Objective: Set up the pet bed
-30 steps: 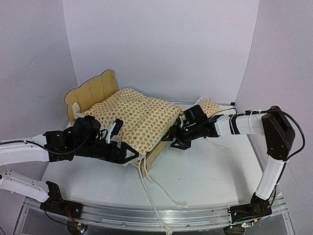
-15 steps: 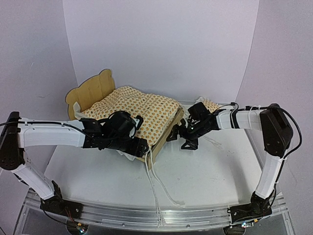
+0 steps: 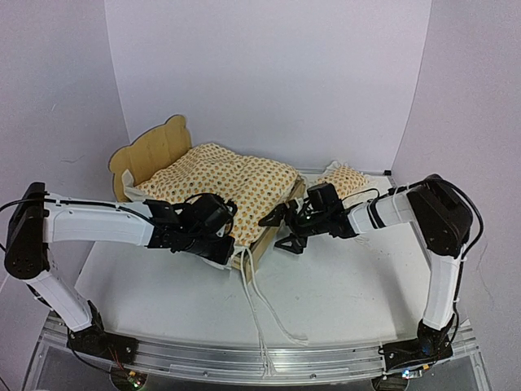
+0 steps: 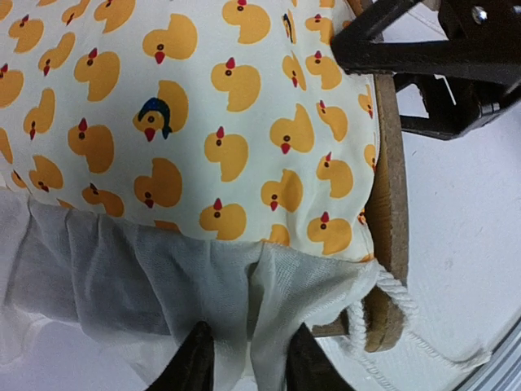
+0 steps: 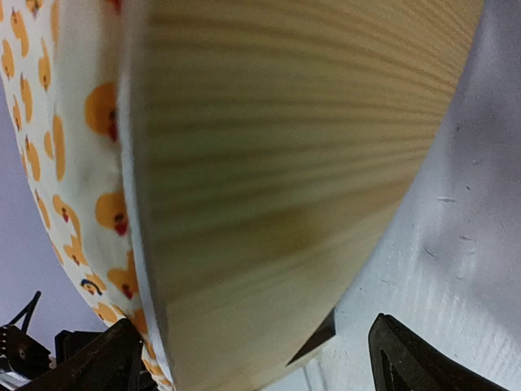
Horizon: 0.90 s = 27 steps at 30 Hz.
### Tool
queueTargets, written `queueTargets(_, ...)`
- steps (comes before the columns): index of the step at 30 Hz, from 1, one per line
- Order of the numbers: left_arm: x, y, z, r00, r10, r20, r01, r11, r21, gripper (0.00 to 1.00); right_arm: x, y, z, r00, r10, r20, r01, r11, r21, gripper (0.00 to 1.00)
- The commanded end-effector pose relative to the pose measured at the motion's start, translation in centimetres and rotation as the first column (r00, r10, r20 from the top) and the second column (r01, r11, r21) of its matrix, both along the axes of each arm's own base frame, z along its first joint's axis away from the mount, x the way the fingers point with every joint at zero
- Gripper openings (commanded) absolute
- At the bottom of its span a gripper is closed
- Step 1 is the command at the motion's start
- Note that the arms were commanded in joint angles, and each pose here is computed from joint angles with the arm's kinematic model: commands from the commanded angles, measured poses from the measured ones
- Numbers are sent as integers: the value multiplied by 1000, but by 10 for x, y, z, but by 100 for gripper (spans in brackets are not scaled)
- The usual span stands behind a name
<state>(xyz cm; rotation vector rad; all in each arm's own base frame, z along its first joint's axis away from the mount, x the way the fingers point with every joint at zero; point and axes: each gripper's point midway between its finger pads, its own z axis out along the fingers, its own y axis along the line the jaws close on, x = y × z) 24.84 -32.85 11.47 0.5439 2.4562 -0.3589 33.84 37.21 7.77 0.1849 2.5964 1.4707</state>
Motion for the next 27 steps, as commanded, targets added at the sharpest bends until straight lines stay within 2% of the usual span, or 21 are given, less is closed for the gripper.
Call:
queueTargets(1,14,18,1,997,79,18,-80,996,38,23,7,24,26,998,1,57,-10,986,166,98)
queueTargets(3,17,25,0,995,93,18,-94,995,46,18,7,24,16,1000,-6,30,1,988,155,97)
queueTargets(8,24,45,-1,990,136,27,-137,987,78,5,6,23,-1,1000,-26,2,25,987,161,70)
queueTargets(13,34,69,-3,983,181,36,-184,977,108,1,2,14,-5,999,-39,12,37,989,140,53)
queueTargets(20,37,75,3,983,173,57,-179,976,124,0,4,-26,-16,995,-102,-16,103,990,99,40)
queueTargets(24,34,66,9,989,140,39,-143,985,92,0,-4,-33,-7,999,-49,-18,50,995,89,39)
queueTargets(27,35,62,16,991,129,39,-131,989,70,0,-23,-46,-10,1000,16,-16,-16,1000,-14,42)
